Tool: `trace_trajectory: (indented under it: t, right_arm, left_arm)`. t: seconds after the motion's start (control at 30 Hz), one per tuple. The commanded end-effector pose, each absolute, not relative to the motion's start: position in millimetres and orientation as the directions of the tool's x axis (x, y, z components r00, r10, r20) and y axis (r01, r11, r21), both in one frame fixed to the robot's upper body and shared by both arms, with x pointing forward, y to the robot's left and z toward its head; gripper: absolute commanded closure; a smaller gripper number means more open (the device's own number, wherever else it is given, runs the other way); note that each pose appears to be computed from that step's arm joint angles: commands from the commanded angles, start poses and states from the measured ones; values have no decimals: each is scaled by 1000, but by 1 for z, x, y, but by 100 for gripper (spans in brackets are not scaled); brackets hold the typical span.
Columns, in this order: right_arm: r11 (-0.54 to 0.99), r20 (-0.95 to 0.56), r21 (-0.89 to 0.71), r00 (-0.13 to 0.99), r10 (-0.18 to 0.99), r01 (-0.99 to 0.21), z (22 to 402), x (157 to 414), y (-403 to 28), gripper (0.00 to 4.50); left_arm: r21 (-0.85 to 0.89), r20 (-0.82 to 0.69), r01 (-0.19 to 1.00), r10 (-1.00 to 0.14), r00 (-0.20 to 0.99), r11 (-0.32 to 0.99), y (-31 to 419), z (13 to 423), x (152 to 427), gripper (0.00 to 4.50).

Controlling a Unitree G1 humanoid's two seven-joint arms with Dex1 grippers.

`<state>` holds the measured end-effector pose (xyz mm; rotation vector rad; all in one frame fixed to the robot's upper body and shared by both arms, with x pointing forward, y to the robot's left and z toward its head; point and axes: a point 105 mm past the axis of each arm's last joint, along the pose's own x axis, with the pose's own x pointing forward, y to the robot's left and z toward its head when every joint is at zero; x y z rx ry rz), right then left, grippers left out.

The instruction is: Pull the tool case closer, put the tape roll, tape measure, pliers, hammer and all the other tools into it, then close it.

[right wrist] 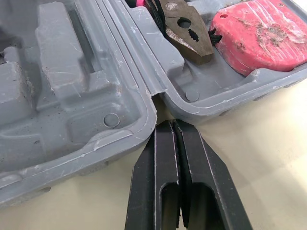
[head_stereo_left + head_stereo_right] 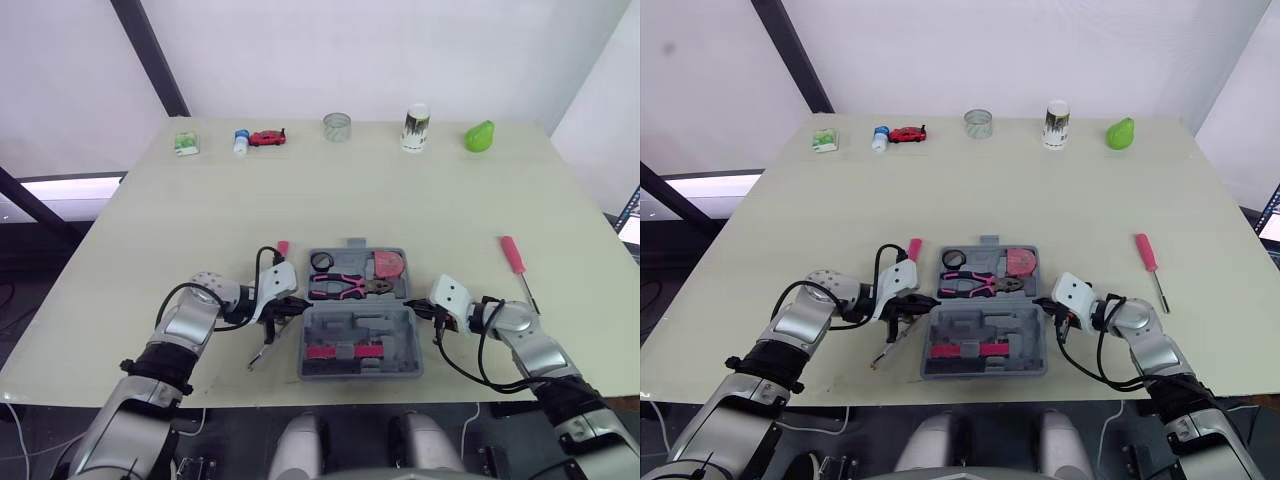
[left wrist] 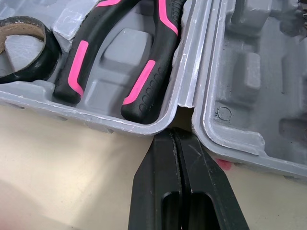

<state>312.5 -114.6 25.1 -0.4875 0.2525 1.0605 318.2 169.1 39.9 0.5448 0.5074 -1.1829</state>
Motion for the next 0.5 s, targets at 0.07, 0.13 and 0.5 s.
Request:
trace_trajectory:
  t: [0.07,0.13,0.5]
  right_arm:
    - [368,-315,-317,463,829,-874,51,319,-93,443]
    - [366,-315,-315,460,830,-876,50,319,-92,443]
    - [346,-335,-273,426,841,-898,44,312,-89,443]
  left_arm:
    - [129,-631,952,-718,294,277,166,38,318,450]
    - [131,-632,951,-716,297,279,167,38,319,450]
    - [126,-633,952,-716,295,281,168,38,317,450]
